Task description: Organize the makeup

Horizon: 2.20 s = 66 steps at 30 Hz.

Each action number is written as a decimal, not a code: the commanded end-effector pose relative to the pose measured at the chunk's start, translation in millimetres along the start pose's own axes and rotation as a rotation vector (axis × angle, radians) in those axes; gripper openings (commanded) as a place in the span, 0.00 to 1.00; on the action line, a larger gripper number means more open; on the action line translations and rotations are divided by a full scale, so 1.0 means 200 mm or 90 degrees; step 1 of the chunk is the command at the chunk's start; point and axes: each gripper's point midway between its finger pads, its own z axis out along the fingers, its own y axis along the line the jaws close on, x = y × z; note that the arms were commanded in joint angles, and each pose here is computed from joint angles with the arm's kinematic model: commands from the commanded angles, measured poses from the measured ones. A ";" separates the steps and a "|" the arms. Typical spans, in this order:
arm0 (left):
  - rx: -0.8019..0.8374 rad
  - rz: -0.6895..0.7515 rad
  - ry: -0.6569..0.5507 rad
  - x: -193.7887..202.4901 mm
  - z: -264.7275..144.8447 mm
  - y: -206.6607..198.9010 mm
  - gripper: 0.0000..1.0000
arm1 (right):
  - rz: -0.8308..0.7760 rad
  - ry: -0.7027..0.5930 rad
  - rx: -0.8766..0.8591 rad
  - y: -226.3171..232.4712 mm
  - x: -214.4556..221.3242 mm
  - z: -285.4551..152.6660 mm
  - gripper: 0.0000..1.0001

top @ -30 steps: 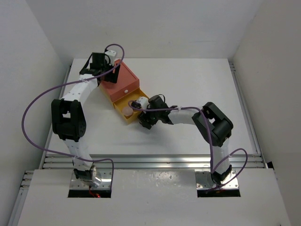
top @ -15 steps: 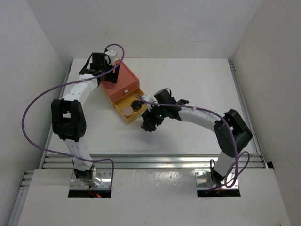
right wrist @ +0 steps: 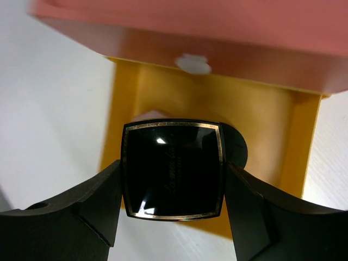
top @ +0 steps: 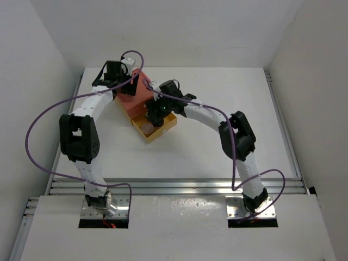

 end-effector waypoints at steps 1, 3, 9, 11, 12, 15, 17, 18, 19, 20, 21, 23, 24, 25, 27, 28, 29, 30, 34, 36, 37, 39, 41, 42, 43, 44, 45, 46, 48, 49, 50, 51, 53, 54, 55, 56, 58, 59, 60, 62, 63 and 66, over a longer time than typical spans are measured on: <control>0.005 -0.010 0.048 0.14 0.05 -0.01 0.82 | 0.018 -0.032 0.052 -0.09 -0.09 0.04 0.21; 0.011 -0.016 0.047 0.14 0.05 -0.02 0.82 | 0.008 -0.054 0.050 -0.09 -0.11 0.08 0.21; 0.018 -0.022 0.058 0.17 0.08 -0.03 0.82 | 0.000 -0.049 0.087 -0.18 -0.07 0.20 0.21; 0.018 -0.022 0.058 0.17 0.08 -0.03 0.82 | -0.003 -0.053 0.100 -0.20 -0.07 0.22 0.21; 0.017 -0.022 0.052 0.16 0.08 -0.03 0.82 | -0.003 -0.050 0.116 -0.24 -0.05 0.25 0.21; 0.017 -0.022 0.052 0.16 0.08 -0.03 0.82 | -0.019 -0.039 0.133 -0.27 -0.02 0.29 0.22; 0.017 -0.022 0.052 0.16 0.08 -0.03 0.82 | -0.025 -0.025 0.148 -0.30 0.02 0.33 0.23; 0.017 -0.028 0.052 0.16 0.08 -0.03 0.82 | -0.028 -0.027 0.153 -0.31 0.01 0.33 0.23; 0.017 -0.028 0.052 0.16 0.08 -0.03 0.82 | -0.027 -0.025 0.154 -0.31 0.03 0.36 0.23; 0.017 -0.028 0.052 0.16 0.08 -0.03 0.82 | -0.026 -0.037 0.167 -0.33 0.02 0.36 0.23; 0.017 -0.028 0.052 0.16 0.08 -0.03 0.82 | -0.026 -0.043 0.167 -0.32 0.02 0.37 0.25; 0.023 -0.028 0.051 0.16 0.08 -0.04 0.82 | -0.022 -0.068 0.183 -0.34 -0.01 0.37 0.27; 0.023 -0.034 0.052 0.16 0.10 -0.04 0.82 | -0.021 -0.088 0.182 -0.33 -0.05 0.38 0.29; 0.028 -0.034 0.051 0.16 0.10 -0.05 0.82 | -0.023 -0.104 0.189 -0.34 -0.08 0.38 0.32; 0.029 -0.034 0.051 0.16 0.10 -0.05 0.82 | -0.022 -0.140 0.203 -0.33 -0.14 0.38 0.37; 0.029 -0.034 0.051 0.16 0.10 -0.05 0.82 | -0.019 -0.142 0.209 -0.33 -0.13 0.39 0.39; 0.029 -0.034 0.051 0.16 0.10 -0.05 0.82 | -0.019 -0.149 0.208 -0.33 -0.14 0.39 0.42; 0.029 -0.034 0.051 0.16 0.10 -0.05 0.82 | -0.020 -0.152 0.207 -0.33 -0.15 0.40 0.45; 0.029 -0.034 0.051 0.16 0.10 -0.05 0.82 | -0.015 -0.135 0.208 -0.33 -0.09 0.42 0.60; 0.029 -0.034 0.051 0.16 0.10 -0.05 0.82 | -0.012 -0.128 0.207 -0.34 -0.06 0.43 0.70; 0.029 -0.034 0.051 0.16 0.10 -0.05 0.82 | -0.012 -0.128 0.205 -0.33 -0.06 0.43 0.71; 0.029 -0.035 0.056 0.18 0.10 -0.06 0.82 | -0.011 -0.128 0.199 -0.32 -0.06 0.42 0.81; 0.029 -0.035 0.056 0.18 0.10 -0.06 0.82 | -0.012 -0.128 0.192 -0.31 -0.07 0.42 0.90; 0.029 -0.035 0.056 0.18 0.10 -0.06 0.82 | -0.016 -0.129 0.184 -0.29 -0.07 0.42 0.92; 0.029 -0.035 0.056 0.18 0.10 -0.06 0.82 | -0.018 -0.125 0.184 -0.30 -0.05 0.42 0.94; 0.029 -0.035 0.056 0.18 0.10 -0.06 0.82 | -0.021 -0.126 0.173 -0.27 -0.06 0.42 0.94; 0.029 -0.035 0.056 0.18 0.10 -0.06 0.82 | -0.021 -0.132 0.168 -0.25 -0.08 0.40 0.94; 0.029 -0.035 0.056 0.18 0.10 -0.06 0.82 | -0.020 -0.132 0.164 -0.24 -0.07 0.40 0.94; 0.029 -0.035 0.056 0.18 0.10 -0.06 0.82 | -0.021 -0.138 0.150 -0.21 -0.09 0.36 0.93; 0.029 -0.035 0.056 0.18 0.10 -0.06 0.82 | -0.018 -0.149 0.145 -0.19 -0.11 0.35 0.93; 0.029 -0.035 0.056 0.18 0.10 -0.06 0.82 | -0.019 -0.163 0.134 -0.16 -0.16 0.31 0.91; 0.029 -0.035 0.056 0.18 0.10 -0.06 0.82 | -0.020 -0.161 0.126 -0.13 -0.15 0.29 0.90; 0.024 -0.034 0.057 0.18 0.10 -0.05 0.82 | -0.025 -0.180 0.100 -0.06 -0.21 0.22 0.88; 0.024 -0.034 0.057 0.18 0.10 -0.05 0.82 | -0.028 -0.177 0.090 -0.02 -0.18 0.19 0.87; 0.024 -0.034 0.057 0.18 0.10 -0.05 0.82 | -0.034 -0.194 0.083 0.01 -0.23 0.13 0.87; 0.025 -0.034 0.063 0.21 0.10 -0.05 0.82 | -0.040 -0.196 0.080 0.03 -0.20 0.12 0.85; 0.025 -0.034 0.063 0.21 0.10 -0.05 0.82 | -0.051 -0.214 0.070 0.10 -0.18 0.02 0.79; 0.025 -0.034 0.063 0.21 0.10 -0.05 0.82 | -0.058 -0.245 0.064 0.13 -0.23 -0.02 0.77; 0.025 -0.034 0.063 0.21 0.10 -0.05 0.82 | -0.065 -0.283 0.057 0.17 -0.28 -0.10 0.71; 0.025 -0.034 0.063 0.21 0.10 -0.05 0.82 | -0.067 -0.295 0.053 0.19 -0.25 -0.15 0.64; 0.021 -0.044 0.070 0.23 0.10 -0.03 0.82 | -0.069 -0.303 0.054 0.20 -0.27 -0.20 0.58; 0.021 -0.044 0.070 0.23 0.10 -0.03 0.82 | -0.064 -0.227 0.082 0.14 -0.04 -0.27 0.47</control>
